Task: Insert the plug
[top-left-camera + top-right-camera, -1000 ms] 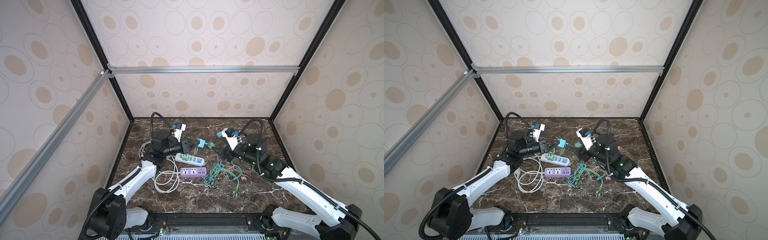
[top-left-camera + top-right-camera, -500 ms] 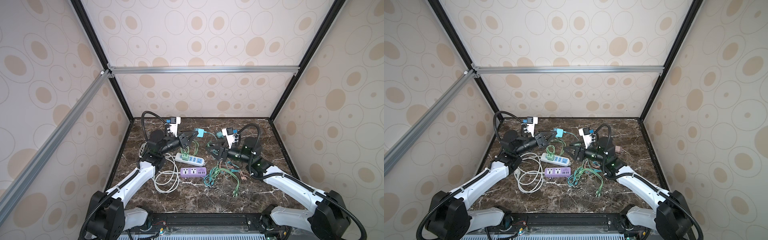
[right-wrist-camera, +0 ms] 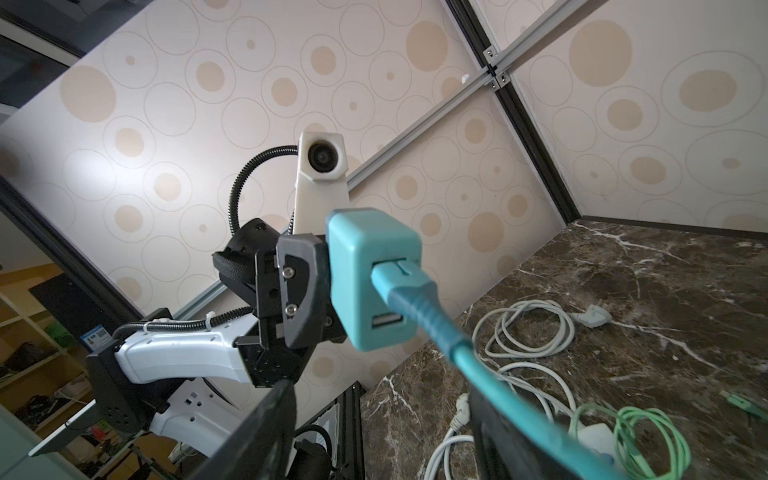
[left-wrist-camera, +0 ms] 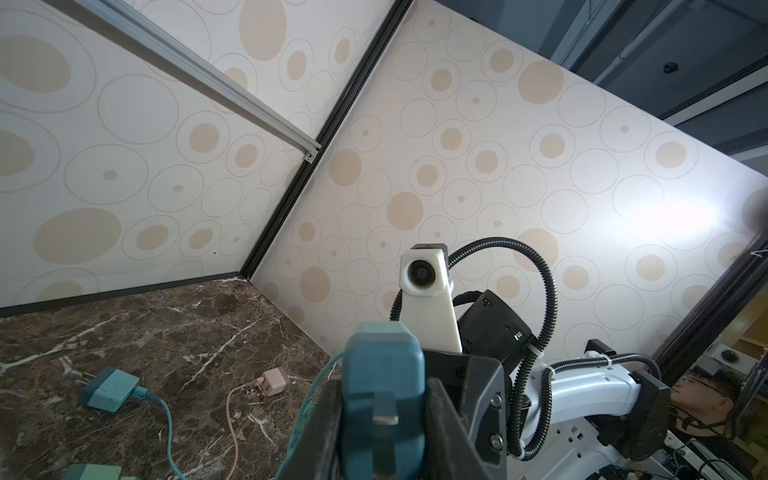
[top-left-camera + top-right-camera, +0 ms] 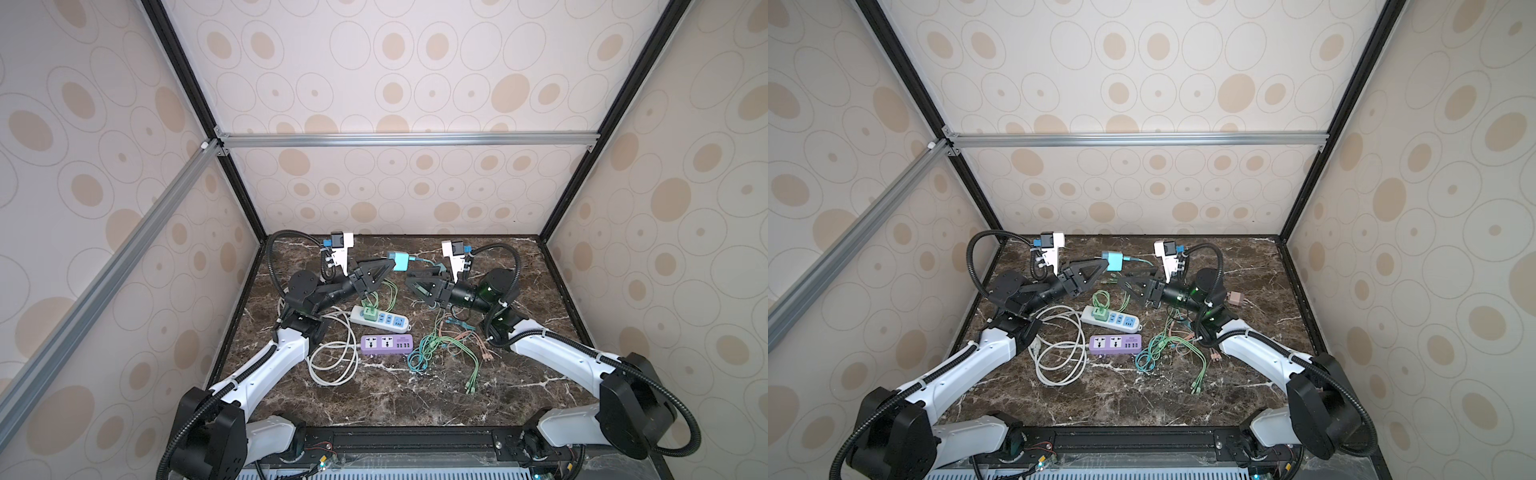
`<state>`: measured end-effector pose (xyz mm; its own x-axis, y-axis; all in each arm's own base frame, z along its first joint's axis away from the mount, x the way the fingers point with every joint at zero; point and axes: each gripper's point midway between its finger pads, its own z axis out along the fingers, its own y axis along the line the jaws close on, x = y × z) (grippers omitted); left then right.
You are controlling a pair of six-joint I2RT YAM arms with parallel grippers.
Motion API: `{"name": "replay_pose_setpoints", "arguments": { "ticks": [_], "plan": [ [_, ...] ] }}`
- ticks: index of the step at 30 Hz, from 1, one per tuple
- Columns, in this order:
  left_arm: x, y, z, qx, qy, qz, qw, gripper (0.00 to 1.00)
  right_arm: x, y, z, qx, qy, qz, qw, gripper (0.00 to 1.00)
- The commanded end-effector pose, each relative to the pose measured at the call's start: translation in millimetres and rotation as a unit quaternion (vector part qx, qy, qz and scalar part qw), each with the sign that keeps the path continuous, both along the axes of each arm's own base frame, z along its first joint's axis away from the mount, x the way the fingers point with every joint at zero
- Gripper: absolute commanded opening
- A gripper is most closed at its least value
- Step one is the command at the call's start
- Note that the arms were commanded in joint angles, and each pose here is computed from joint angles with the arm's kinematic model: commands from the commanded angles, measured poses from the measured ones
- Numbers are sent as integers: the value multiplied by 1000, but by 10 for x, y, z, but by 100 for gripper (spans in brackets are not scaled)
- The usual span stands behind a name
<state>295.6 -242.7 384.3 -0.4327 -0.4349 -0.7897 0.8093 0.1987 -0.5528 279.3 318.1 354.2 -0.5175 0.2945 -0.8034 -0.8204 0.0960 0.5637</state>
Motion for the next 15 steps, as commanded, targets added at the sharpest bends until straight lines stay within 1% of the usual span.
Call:
{"name": "replay_pose_setpoints", "arguments": {
  "ticks": [1, 8, 15],
  "plan": [
    [-272, 54, 342, -33, -66, -24, 997, 0, -54, -17, 375, 48, -37, 19, 998, 68],
    [-317, 47, 343, -37, -77, -34, 996, 0, -69, 24, 528, 61, -54, 31, 996, 59],
    [-336, 56, 335, -55, -76, -43, 995, 0, -62, 78, 592, 65, -63, 36, 995, 54]
  ]
}}
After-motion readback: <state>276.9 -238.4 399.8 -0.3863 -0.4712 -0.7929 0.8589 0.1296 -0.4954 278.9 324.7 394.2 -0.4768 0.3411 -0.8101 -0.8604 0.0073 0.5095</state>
